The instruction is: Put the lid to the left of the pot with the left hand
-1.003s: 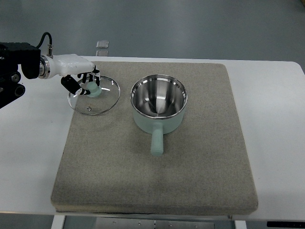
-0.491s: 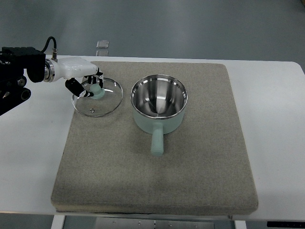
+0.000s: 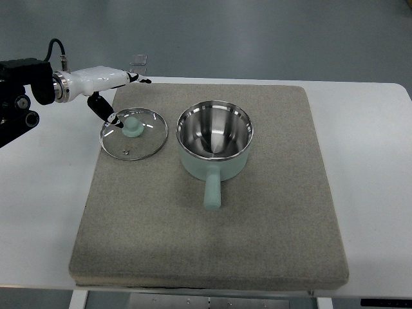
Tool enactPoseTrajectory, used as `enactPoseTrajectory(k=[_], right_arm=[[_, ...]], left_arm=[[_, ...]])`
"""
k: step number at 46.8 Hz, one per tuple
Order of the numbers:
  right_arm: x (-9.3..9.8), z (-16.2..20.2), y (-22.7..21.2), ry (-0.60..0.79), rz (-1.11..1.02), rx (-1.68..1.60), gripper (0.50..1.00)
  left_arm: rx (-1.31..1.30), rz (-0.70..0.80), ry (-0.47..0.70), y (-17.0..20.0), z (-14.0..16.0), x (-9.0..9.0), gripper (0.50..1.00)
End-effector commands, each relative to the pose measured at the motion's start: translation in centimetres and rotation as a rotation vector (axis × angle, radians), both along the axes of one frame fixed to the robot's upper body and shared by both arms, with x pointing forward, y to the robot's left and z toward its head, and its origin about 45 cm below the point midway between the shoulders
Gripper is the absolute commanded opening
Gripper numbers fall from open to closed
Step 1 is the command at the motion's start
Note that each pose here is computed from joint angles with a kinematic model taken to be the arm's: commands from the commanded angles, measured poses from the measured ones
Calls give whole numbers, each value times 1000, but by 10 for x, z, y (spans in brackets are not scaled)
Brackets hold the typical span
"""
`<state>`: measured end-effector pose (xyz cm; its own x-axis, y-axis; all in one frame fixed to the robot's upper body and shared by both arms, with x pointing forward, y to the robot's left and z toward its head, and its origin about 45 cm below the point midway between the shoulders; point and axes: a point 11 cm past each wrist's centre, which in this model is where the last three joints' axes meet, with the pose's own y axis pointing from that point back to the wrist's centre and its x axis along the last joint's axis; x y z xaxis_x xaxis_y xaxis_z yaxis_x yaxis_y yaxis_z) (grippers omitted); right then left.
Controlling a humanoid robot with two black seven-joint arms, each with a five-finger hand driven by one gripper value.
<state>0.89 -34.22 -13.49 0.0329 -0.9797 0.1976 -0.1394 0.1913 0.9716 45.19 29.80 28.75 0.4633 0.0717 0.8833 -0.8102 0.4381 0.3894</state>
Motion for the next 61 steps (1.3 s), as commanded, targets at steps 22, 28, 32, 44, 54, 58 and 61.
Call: enactPoseTrajectory(k=[22,28,32,44,54,58,61], right_arm=[[0,0,0,0,0,1,921],[0,0,0,0,0,0,921],[0,0,0,0,0,1,921],[0,0,0,0,0,0,921],[0,0,0,0,-1,1,921],[0,0,0,0,0,0,921],[0,0,0,0,0,0,921]], left_arm=[[-763,435,188,51,-12,5,994],[-919,499,230,56,-14,4,996],[-1045,527,249,61,-9,5,996],[-1318,432,383,75,-2,-2,996],[-1516,400,510,90,-8,-6,996],[-1550,439,543,94,-16,-5,996],[-1587,475,547,98,-22,-3,996]])
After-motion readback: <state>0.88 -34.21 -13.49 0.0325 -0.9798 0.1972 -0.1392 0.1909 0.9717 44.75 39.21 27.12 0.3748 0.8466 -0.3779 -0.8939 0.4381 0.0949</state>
